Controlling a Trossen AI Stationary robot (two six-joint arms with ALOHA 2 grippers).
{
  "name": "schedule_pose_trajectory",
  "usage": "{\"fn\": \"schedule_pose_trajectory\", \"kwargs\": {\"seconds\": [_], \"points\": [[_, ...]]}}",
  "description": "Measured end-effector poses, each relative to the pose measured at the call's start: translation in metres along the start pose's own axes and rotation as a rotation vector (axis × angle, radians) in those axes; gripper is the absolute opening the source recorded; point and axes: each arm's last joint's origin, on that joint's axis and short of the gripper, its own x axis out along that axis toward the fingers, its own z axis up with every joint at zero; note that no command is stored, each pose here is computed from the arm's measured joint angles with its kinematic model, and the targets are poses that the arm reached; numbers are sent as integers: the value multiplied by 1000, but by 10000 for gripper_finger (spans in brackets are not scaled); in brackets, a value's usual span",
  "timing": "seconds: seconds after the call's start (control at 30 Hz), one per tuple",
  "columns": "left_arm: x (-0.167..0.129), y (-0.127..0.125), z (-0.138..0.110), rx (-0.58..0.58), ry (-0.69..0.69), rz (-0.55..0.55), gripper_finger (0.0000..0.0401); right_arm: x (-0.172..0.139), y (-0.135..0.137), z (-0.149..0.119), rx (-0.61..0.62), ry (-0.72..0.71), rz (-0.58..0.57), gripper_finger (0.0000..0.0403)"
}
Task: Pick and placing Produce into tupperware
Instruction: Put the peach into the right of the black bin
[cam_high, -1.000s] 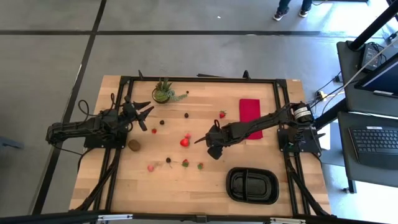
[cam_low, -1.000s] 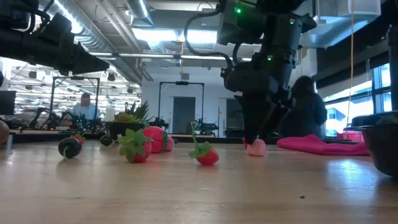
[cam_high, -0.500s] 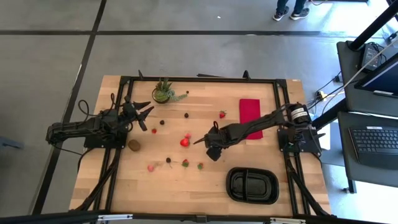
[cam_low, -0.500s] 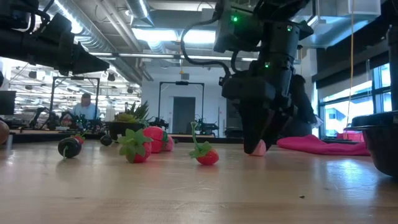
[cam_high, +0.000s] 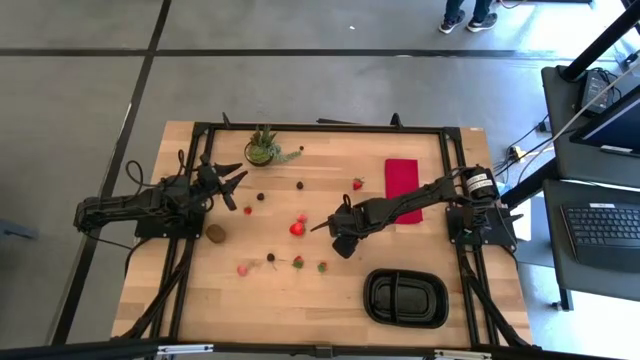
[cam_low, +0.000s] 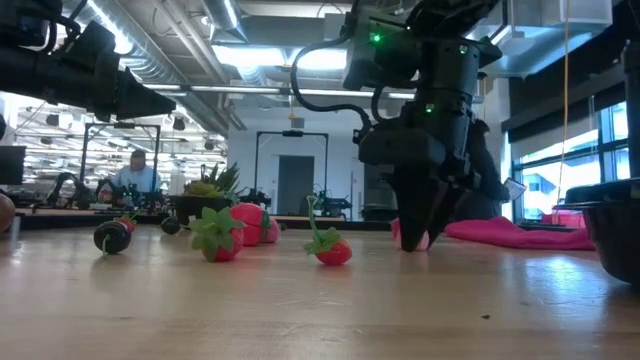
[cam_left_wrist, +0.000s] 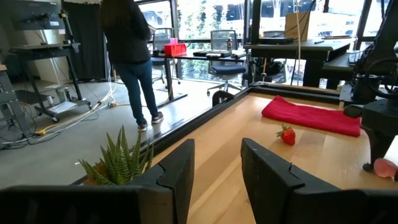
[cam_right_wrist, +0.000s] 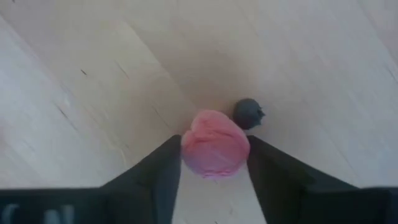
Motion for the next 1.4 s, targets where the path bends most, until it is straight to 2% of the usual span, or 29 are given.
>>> {"fn": "schedule_pose_trajectory", "kwargs": {"seconds": [0.2, 0.4, 0.57, 0.7, 0.93, 1.2, 1.3, 1.4], "points": [[0, 0, 0, 0, 0, -1, 124, 0, 0, 0, -10, 3, 5, 103], [0, 0, 0, 0, 0, 0, 124, -7, 5, -2, -37, 64, 31, 105], [0, 0, 0, 0, 0, 0, 124, -37, 18, -7, -64, 98, 42, 107], [0, 0, 0, 0, 0, 0, 124, -74, 32, -20, -41, 110, 42, 99], [0, 0, 0, 0, 0, 0, 124, -130, 57, -73, 132, 90, 77, 106], [0, 0, 0, -1, 0, -1, 124, -141, 82, -160, 428, 131, 31, 107], [0, 0, 0, -1, 0, -1, 124, -146, 85, -185, 534, 115, 28, 107], [0, 0, 0, -1, 0, -1, 124, -149, 82, -204, 588, 98, -19, 107]]}}
